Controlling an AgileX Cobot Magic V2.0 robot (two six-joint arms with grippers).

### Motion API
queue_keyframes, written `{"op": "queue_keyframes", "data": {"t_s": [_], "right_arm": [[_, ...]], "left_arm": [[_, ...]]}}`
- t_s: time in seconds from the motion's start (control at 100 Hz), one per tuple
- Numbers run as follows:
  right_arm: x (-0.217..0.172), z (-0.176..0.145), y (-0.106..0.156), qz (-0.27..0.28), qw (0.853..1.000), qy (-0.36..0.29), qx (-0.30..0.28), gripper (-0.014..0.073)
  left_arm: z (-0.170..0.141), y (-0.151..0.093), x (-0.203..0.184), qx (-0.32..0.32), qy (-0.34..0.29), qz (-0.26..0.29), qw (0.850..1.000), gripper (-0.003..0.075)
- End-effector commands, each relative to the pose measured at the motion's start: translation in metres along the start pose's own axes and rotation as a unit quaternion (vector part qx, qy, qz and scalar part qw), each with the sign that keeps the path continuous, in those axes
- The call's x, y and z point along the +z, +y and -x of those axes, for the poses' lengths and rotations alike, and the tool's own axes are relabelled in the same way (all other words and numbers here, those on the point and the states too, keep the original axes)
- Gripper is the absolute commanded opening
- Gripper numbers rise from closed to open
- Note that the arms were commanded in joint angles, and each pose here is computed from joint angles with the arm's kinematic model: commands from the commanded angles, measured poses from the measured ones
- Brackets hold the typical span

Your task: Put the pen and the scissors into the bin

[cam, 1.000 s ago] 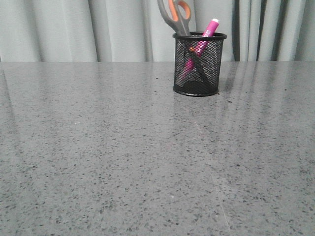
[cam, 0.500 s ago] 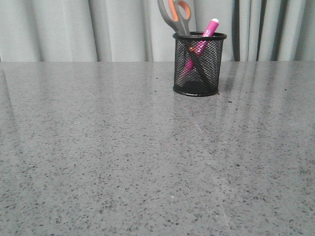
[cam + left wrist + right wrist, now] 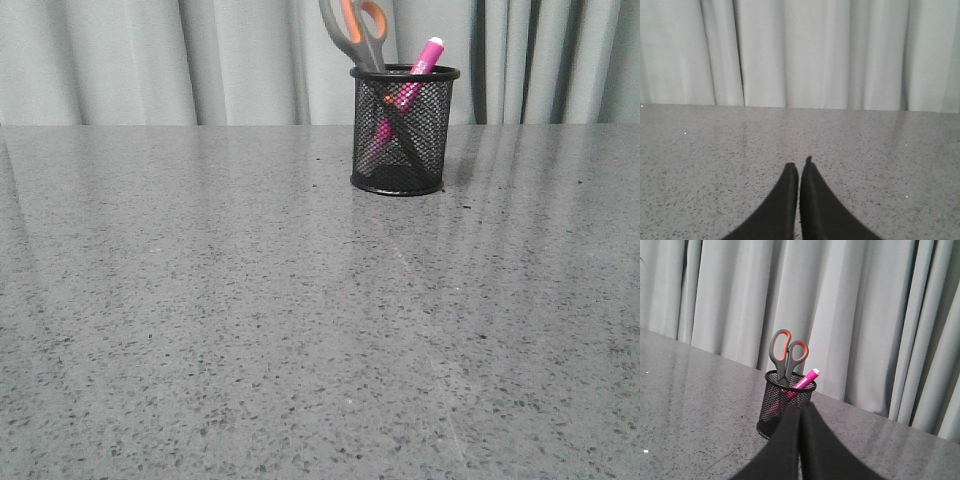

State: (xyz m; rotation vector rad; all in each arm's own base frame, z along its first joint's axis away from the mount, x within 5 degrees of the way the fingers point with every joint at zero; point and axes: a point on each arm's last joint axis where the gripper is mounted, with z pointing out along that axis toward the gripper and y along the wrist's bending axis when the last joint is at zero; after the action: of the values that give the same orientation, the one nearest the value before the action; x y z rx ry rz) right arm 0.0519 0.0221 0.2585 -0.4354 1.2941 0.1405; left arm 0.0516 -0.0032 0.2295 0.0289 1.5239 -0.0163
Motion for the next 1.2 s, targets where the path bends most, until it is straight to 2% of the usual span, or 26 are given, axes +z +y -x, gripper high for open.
{"op": "queue_keyframes", "data": {"t_s": [0.0,0.15,0.37,1.189], "right_arm": [[0.000,0.014,-0.005,-0.019,0.999,-0.043,-0.005,-0.0076],[0.000,0.014,-0.005,-0.019,0.999,-0.043,-0.005,-0.0076],[0.000,0.014,-0.005,-0.019,0.999,-0.043,-0.005,-0.0076],[0.000,0.014,-0.005,-0.019,0.999,-0.043,-0.005,-0.0076]], "left_arm": [[0.009,0.002,-0.002,-0.005,-0.070,0.002,0.998,-0.0019],[-0.008,0.001,0.001,-0.003,-0.055,-0.008,0.998,-0.0019],[-0.029,0.002,0.002,-0.005,-0.021,0.008,1.000,-0.0019],[-0.029,0.002,0.002,-0.025,-0.022,0.007,0.999,-0.0019]]}}
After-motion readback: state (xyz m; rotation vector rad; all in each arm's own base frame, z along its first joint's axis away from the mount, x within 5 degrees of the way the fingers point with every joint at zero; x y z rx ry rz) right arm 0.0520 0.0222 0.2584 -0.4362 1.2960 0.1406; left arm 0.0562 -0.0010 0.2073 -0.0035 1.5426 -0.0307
